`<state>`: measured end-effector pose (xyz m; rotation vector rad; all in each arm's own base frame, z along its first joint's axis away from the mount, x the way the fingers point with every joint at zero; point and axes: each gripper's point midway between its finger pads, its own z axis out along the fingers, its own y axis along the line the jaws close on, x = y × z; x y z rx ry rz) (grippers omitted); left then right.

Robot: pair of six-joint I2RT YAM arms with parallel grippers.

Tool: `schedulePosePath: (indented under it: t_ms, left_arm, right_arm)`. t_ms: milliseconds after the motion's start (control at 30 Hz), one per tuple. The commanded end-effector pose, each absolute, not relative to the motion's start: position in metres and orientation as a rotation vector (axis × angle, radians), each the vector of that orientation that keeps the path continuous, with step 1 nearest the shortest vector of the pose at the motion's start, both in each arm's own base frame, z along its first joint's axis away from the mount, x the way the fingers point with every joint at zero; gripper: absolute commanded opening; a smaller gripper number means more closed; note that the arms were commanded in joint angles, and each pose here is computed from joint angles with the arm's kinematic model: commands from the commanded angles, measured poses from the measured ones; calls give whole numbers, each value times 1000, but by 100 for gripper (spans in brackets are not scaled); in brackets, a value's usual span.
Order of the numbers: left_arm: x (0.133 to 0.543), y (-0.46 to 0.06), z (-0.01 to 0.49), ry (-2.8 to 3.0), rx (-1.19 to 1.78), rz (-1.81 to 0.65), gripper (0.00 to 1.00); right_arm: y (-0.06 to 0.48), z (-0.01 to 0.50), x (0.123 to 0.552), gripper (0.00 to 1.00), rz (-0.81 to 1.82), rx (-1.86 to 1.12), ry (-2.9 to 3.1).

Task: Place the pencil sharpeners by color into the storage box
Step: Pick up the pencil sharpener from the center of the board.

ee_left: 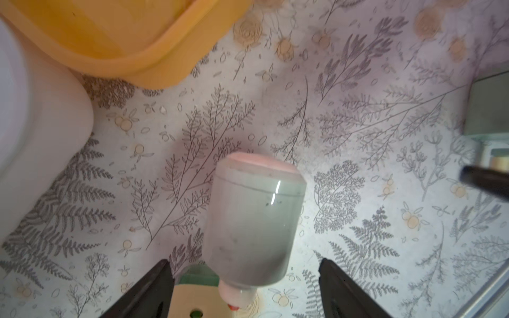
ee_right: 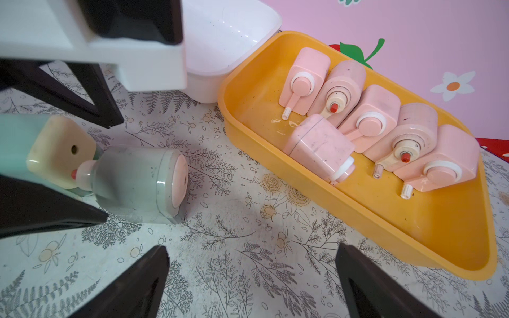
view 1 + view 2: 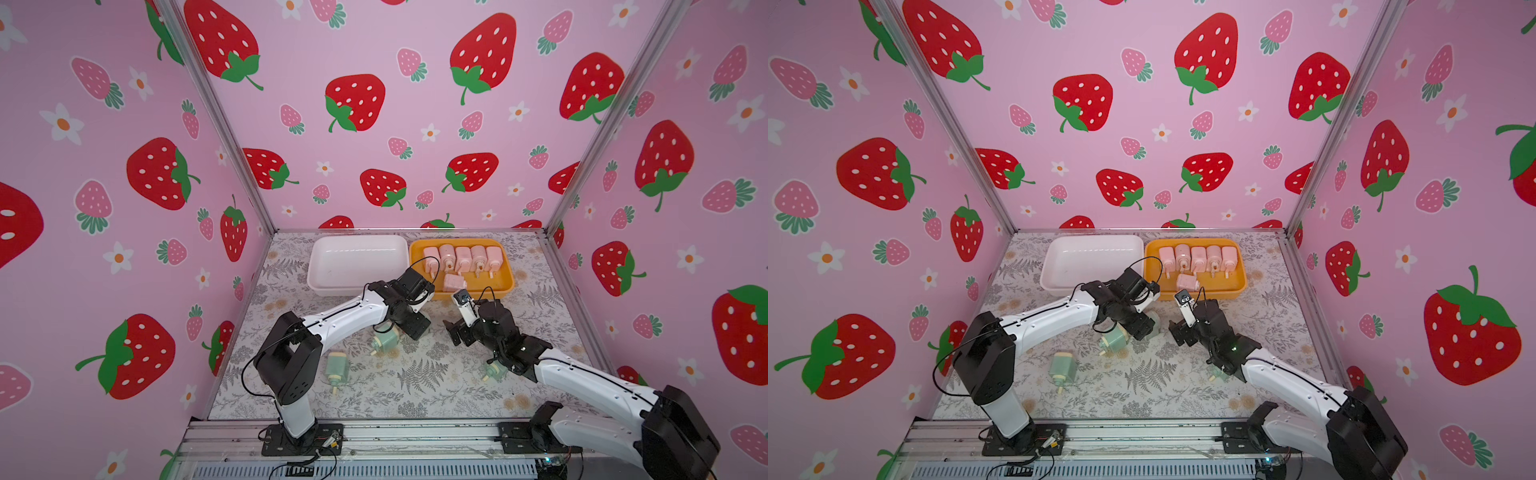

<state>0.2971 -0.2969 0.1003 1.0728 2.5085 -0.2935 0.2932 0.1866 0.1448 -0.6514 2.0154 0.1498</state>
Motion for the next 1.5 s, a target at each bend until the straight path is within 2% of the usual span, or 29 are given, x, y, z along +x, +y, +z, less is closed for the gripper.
schedulePosePath:
  t_ms: [0,567,733,833,900,967,1133,1200,1333,1467]
  left_arm:
    - [306,-308,103,2414,1087,-332,86]
    - [301,-310,81,2412,1097,-366,64]
    - [303,-307,77,2418,1091,-345,64]
    - [304,-303,69,2441,1084,-312,70]
    - [305,-304,67,2445,1080,-308,70]
    - [305,-305,66,2442,1080,-323,64]
    - [306,-307,69,2417,1074,-332,35]
    - [306,-306,70,2409,1072,-337,29]
    - [302,-306,79,2416,1067,-367,0]
    - [304,-300,103,2399,970,-363,0]
  right_arm:
    - [182,147,288,100,183,-597,2020]
    - [183,158,284,100,241,-568,1986]
    - [184,162,284,100,248,-566,1976]
    - [185,163,284,100,251,-571,1976]
    - [186,164,284,100,251,-578,1971]
    - [187,165,285,100,247,-585,1966]
    - [186,169,285,100,245,-580,1950]
    - [186,172,287,100,243,-567,1941]
    - [187,178,289,100,251,-552,1927]
    - [191,183,290,100,276,-547,1898]
